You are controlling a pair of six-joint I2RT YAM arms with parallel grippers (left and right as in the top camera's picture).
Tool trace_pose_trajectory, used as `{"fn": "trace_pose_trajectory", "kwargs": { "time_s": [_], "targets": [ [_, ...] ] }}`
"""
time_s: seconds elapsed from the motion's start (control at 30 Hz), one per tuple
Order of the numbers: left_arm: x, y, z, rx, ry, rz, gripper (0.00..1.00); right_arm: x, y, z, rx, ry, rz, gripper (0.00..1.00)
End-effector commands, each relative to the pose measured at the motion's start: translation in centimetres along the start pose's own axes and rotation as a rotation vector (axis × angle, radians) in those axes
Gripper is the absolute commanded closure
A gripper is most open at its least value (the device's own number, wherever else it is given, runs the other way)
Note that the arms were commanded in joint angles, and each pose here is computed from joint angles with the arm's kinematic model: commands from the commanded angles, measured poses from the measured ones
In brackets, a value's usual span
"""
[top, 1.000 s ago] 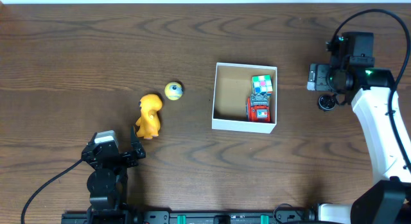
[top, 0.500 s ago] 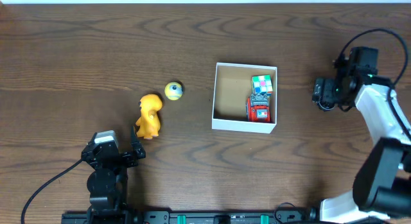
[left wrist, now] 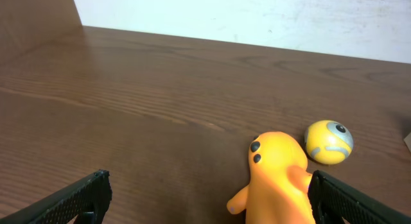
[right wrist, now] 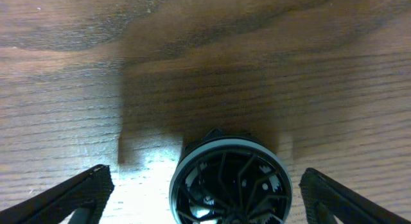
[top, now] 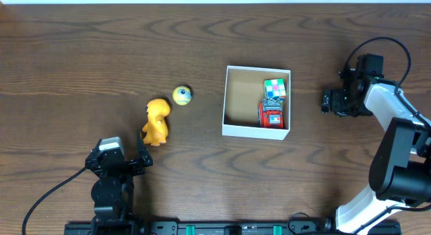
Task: Pack container
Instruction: 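Lower the right gripper onto the black wheel and close on it, then lift the black wheel and carry it left into the white box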
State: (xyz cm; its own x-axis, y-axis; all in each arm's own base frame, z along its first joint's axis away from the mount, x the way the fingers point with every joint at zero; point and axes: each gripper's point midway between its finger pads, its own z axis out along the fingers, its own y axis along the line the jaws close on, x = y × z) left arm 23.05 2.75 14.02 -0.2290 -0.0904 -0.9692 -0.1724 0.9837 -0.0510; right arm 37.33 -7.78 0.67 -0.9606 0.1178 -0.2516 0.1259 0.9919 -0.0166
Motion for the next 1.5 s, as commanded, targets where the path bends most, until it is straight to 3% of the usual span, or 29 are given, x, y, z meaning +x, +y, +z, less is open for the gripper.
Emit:
{"fn": "trace_pose_trajectory", "kwargs": {
  "time_s": [0.0, 0.43, 0.57, 1.0, 1.47],
  "targets": [
    [1.1, 0.3, 0.3, -0.016, 0.024, 0.016, 0.02, 0.3, 0.0, 0.6, -0.003, 0.013, -0.008, 0.08],
    [1.1, 0.3, 0.3, -0.016, 0.024, 0.016, 0.02, 0.4, -0.6, 0.7, 0.027, 0.021, 0.003, 0.39],
    [1.1, 0.3, 0.3, -0.016, 0.024, 0.016, 0.02, 0.4, -0.6, 0.6, 0.026, 0.021, 0.003, 0.44],
    [1.1, 0.3, 0.3, -0.016, 0.024, 0.016, 0.02, -0.8, -0.4, -1.7, 0.024, -0.04, 0.044, 0.49],
    [1.1, 0.3, 0.3, -0.016, 0.024, 0.016, 0.02, -4.1, 4.6, -11.0, -0.013, -0.293, -0.077, 0.5]
  ]
}}
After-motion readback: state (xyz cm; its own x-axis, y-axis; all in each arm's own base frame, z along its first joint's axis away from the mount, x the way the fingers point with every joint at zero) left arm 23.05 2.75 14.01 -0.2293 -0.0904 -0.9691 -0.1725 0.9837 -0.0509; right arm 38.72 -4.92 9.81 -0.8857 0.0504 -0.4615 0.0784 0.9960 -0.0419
